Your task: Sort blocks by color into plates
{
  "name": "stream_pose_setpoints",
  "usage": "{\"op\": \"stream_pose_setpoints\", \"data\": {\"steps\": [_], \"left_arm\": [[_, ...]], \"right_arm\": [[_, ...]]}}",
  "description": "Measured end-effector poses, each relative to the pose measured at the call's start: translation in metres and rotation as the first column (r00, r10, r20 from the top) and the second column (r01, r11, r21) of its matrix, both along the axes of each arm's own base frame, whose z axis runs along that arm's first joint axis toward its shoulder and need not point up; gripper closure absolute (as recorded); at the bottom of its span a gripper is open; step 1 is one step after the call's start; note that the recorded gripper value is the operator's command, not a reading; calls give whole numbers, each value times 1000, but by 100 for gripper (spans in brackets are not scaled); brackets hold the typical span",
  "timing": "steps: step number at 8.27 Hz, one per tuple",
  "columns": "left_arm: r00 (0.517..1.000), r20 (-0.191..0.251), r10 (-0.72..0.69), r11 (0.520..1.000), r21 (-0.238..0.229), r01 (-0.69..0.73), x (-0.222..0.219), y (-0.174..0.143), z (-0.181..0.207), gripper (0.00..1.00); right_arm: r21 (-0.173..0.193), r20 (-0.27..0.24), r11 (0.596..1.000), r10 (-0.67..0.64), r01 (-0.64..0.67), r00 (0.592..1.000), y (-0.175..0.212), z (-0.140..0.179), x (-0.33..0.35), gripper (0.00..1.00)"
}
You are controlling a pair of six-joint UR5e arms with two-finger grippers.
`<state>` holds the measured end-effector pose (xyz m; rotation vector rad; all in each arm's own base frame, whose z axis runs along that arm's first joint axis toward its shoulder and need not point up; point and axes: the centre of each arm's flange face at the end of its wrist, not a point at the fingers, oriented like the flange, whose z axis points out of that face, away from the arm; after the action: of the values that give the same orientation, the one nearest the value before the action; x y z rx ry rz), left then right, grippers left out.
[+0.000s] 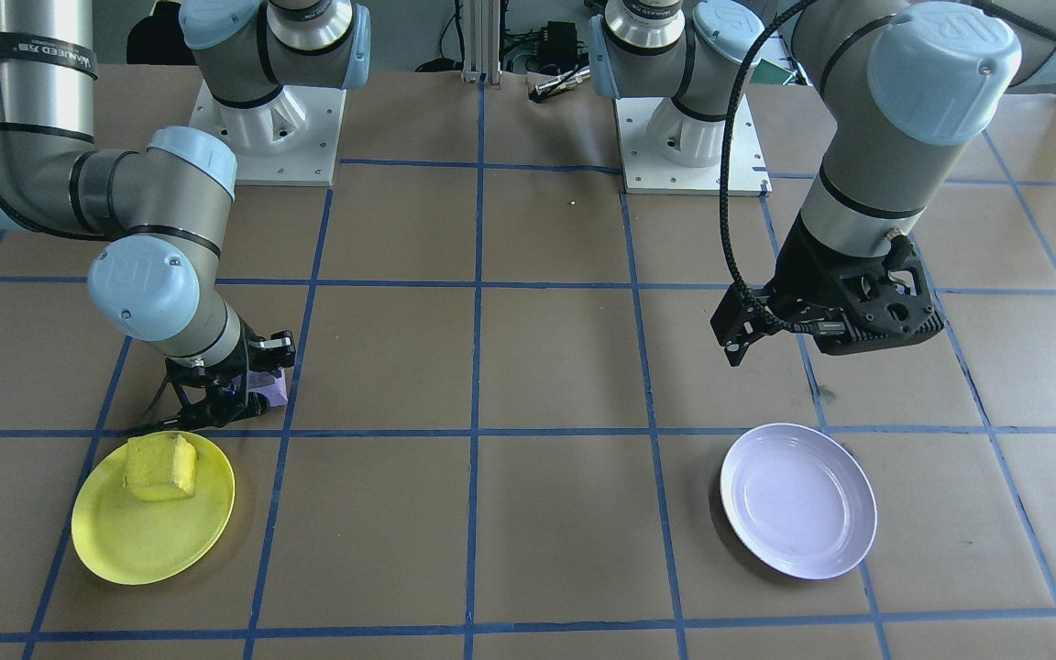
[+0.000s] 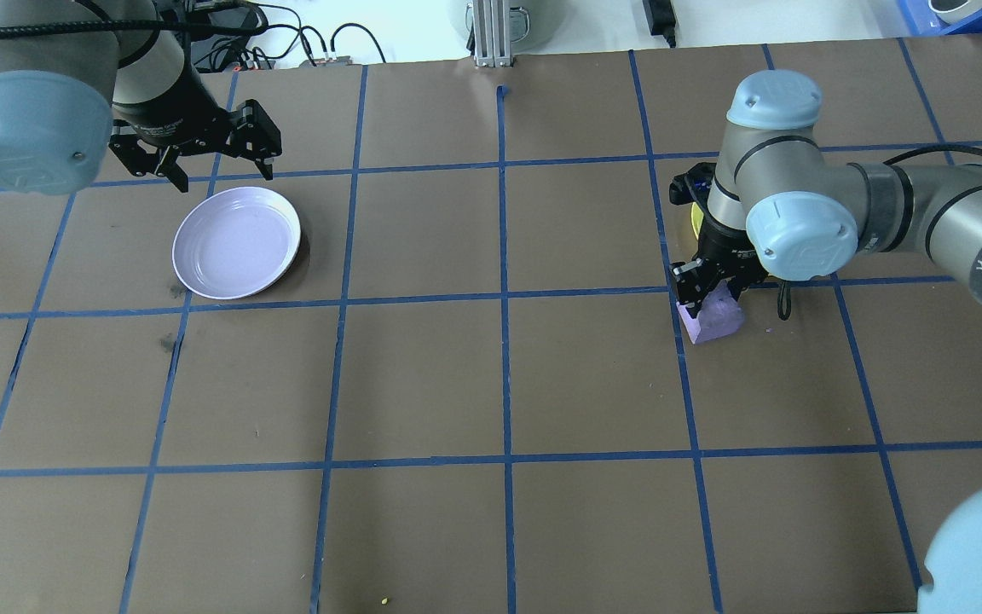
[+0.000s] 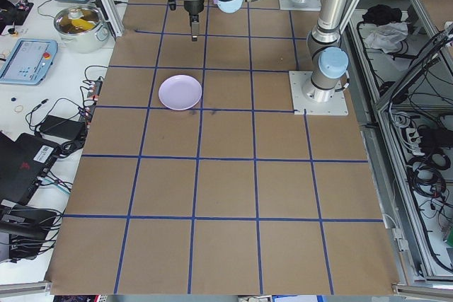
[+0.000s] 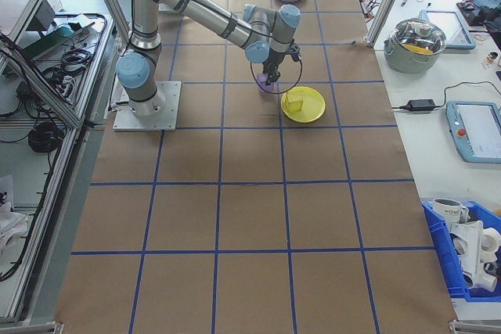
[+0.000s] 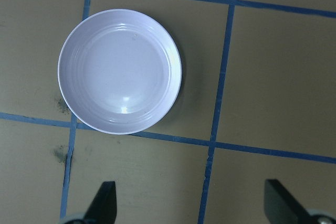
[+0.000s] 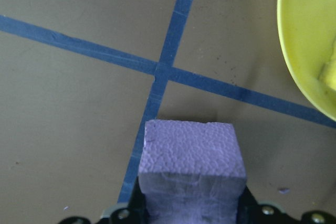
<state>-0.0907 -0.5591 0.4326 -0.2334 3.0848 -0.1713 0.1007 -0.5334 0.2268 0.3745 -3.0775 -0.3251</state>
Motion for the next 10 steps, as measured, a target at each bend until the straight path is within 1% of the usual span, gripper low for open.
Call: {"op": "stream_pose_setpoints", "data": {"steps": [1, 2, 3, 4, 6, 8, 9, 10], "left_arm": [[1000, 0, -1, 1000, 0, 1, 0, 0, 0, 0], [1000, 0, -1, 1000, 0, 1, 0, 0, 0, 0], [1000, 0, 0, 1000, 0, 0, 0, 0, 0, 0], [1000, 0, 1, 1000, 0, -1, 0, 0, 0, 0], [1000, 0, 1, 1000, 1, -1, 0, 0, 0, 0], [1000, 0, 1, 1000, 2, -1, 0, -1, -1, 0], [1000, 0, 1, 1000, 2, -1, 0, -1, -1, 0], [1000, 0, 0, 1000, -2, 0, 0, -1, -1, 0]], "right_arm": [[4, -6, 997, -74, 74, 997, 4, 15, 11, 93], [0, -15, 990, -138, 138, 990, 11, 27, 34, 93], [-12, -31, 976, -216, 215, 976, 20, 34, 61, 93], [-27, -44, 965, -263, 262, 964, 30, 38, 94, 93], [-46, -41, 961, -273, 271, 961, 43, 41, 158, 93], [-62, -18, 946, -319, 318, 948, 39, 46, 225, 93], [-69, -12, 949, -309, 307, 951, 43, 46, 258, 91], [-68, -12, 959, -276, 274, 961, 50, 41, 283, 63]]}}
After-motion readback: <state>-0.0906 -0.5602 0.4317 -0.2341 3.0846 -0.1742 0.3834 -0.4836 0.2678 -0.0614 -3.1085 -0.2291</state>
